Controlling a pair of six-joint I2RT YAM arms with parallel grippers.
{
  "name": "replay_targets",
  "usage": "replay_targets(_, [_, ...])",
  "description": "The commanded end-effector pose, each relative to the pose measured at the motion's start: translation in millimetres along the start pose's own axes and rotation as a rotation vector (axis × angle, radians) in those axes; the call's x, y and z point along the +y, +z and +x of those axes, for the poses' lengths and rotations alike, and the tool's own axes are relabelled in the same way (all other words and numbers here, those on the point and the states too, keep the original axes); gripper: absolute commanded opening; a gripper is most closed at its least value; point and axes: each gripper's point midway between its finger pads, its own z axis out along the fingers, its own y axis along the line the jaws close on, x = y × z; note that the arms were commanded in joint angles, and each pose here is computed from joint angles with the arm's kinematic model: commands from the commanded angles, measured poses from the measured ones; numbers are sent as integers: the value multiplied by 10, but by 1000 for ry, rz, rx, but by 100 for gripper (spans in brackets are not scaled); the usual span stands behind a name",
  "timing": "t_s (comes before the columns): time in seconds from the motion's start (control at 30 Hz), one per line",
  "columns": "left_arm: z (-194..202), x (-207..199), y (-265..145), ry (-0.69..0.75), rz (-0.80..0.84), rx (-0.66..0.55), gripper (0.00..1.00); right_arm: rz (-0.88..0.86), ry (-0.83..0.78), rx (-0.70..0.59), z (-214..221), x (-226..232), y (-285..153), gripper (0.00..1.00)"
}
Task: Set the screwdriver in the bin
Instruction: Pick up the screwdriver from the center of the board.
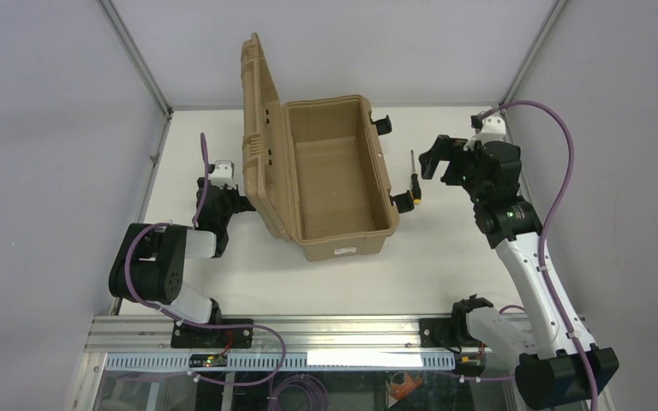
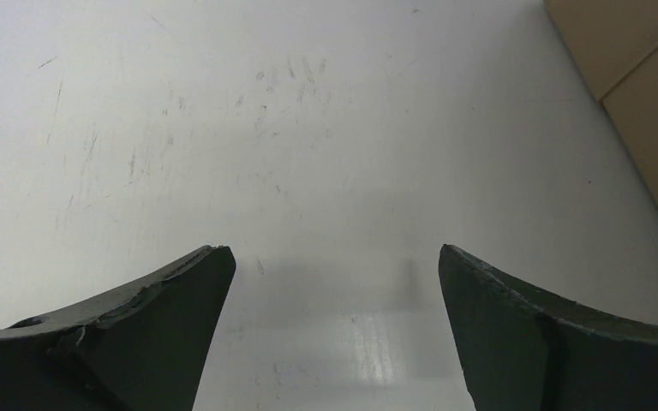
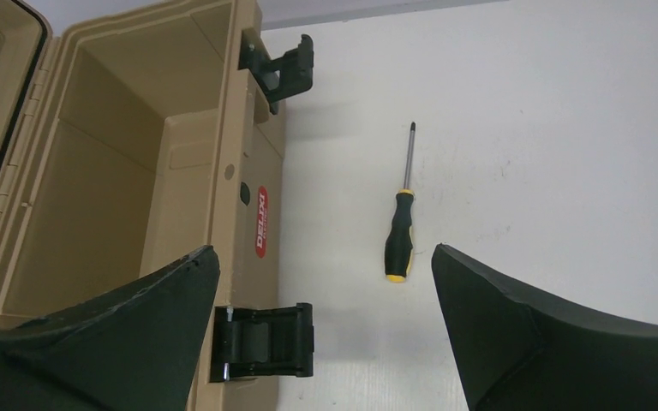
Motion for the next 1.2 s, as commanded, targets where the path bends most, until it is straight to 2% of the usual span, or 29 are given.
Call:
replay_targets(0.0, [-174,6,-16,-15,8,-57,99,-57,8,-61,-375,164,-91,99])
replay_targets(0.37, [-172,6,-16,-15,8,-56,99,-42,30,8,-692,250,-82,99])
replay_targets(0.6, [-171,5,-17,-16,8,-56,99,-3,34,146,-631,221,134,99])
replay_targets(0.97, [-165,6,-17,-16,8,-54,99,120,63,378,-265,35,658,99])
replay_targets(1.17, [-168,7,-17,-16,8,-55,99,210,59,530,119,-145,950,99])
